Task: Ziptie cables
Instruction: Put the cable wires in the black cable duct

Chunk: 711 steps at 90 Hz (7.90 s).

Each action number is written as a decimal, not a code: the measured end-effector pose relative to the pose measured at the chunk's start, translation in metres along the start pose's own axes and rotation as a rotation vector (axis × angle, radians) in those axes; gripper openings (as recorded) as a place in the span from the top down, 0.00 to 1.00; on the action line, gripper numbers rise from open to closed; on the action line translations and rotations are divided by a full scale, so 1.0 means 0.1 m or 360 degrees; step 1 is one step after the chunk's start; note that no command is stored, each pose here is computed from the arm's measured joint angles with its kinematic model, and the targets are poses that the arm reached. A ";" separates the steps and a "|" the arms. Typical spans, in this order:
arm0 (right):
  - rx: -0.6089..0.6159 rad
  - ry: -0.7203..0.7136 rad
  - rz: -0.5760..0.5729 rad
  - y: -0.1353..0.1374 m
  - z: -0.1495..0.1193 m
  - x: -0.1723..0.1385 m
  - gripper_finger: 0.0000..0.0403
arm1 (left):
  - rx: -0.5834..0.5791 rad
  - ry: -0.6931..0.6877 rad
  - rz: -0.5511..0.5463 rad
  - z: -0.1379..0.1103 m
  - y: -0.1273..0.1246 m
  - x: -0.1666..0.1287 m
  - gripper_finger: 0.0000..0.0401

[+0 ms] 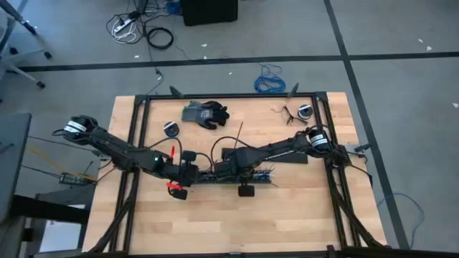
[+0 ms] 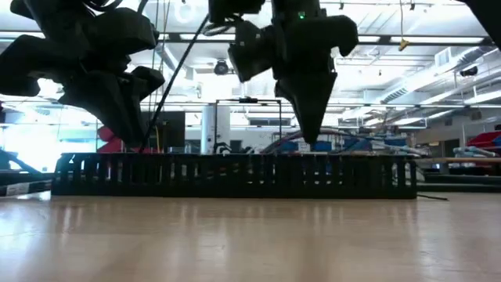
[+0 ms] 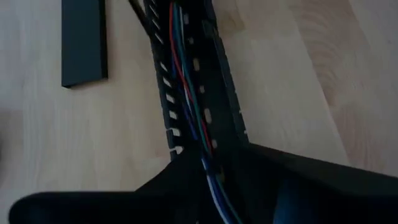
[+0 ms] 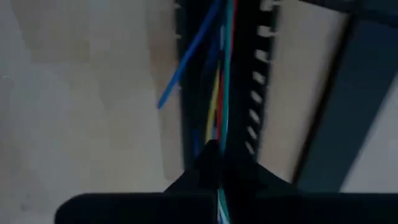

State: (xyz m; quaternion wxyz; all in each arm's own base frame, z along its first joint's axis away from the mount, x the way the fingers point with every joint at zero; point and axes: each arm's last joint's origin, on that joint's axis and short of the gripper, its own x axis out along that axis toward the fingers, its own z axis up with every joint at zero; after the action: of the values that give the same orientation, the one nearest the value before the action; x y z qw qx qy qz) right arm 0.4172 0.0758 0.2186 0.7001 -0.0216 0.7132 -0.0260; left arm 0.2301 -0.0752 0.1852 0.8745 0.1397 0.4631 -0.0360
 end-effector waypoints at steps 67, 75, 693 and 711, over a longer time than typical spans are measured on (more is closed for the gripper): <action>0.0049 0.0078 0.0010 -0.06 -0.03 0.07 0.67 | -0.0026 0.0038 0.0003 -0.02 0.00 0.00 0.79; 0.0060 0.0198 -0.0144 -0.10 -0.12 0.06 0.65 | -0.0027 0.0037 0.0003 -0.02 0.00 0.00 0.79; 0.0146 -0.1776 0.0112 -0.54 0.57 0.82 0.71 | -0.0242 0.0107 0.0376 -0.06 0.19 0.03 1.00; 0.0149 -0.1774 0.0095 -0.58 0.57 0.82 0.71 | -0.0234 0.0105 0.0388 -0.06 0.23 0.04 1.00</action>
State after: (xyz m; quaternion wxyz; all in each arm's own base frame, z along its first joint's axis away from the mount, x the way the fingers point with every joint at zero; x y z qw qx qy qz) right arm 0.4723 0.0123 0.1391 0.9719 0.0192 0.2336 -0.0225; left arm 0.2320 -0.0514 0.1840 0.8645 0.1315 0.4727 0.1092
